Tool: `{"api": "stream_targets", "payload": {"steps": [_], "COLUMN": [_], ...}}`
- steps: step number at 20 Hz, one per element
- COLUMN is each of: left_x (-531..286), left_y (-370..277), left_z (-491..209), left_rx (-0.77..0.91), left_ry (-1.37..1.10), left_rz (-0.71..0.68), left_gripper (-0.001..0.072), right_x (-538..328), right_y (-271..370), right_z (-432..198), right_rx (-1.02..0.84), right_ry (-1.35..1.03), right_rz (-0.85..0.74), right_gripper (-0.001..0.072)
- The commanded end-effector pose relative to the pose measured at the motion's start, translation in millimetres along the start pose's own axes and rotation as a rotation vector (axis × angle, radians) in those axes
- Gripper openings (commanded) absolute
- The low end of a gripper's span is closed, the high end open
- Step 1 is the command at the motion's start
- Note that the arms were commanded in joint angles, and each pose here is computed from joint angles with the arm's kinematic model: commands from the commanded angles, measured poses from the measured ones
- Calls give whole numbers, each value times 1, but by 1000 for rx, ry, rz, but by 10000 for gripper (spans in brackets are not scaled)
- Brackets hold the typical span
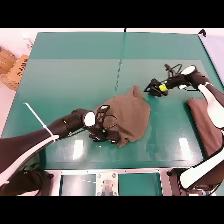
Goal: Fold the shirts.
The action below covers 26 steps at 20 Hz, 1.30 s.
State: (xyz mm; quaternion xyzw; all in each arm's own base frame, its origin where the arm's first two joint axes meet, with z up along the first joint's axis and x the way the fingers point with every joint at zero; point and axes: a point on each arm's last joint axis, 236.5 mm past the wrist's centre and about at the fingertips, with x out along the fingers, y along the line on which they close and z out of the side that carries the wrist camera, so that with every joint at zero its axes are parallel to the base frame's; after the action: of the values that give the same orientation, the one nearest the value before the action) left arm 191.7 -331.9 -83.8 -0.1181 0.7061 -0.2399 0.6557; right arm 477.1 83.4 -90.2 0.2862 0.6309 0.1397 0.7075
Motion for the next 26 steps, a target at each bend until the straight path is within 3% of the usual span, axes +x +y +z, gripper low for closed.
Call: {"api": "stream_targets", "payload": {"steps": [1,2,3,4,5,9,13,18,26], "left_x": [7,7,7,6,4,-36,-138,-218,-237], "left_y": [-10,-9,-9,-9,-7,44,101,142,155], "left_z": [26,25,22,19,13,0,48,81,128], "left_rx": [-48,-36,-8,7,18,141,137,179,268], "left_ry": [-117,-114,-105,-89,-55,120,-14,-108,-291], "left_rz": [-62,-60,-57,-55,-40,168,366,378,362], "left_gripper": [559,288,71,26,26,25,25,25,25], "right_x": [38,44,48,50,50,15,-80,-164,-139], "right_y": [15,19,23,26,27,27,-8,-37,-66], "right_z": [-10,-15,-18,-20,-20,-11,1,-58,-181], "right_rx": [-45,-54,-64,-70,-74,-75,-59,60,178], "right_ry": [72,86,95,100,99,92,-19,-115,-92], "right_rz": [-1,-2,-2,-2,-1,14,-139,-251,-302], "right_gripper": [446,399,313,147,14,11,10,10,11]}}
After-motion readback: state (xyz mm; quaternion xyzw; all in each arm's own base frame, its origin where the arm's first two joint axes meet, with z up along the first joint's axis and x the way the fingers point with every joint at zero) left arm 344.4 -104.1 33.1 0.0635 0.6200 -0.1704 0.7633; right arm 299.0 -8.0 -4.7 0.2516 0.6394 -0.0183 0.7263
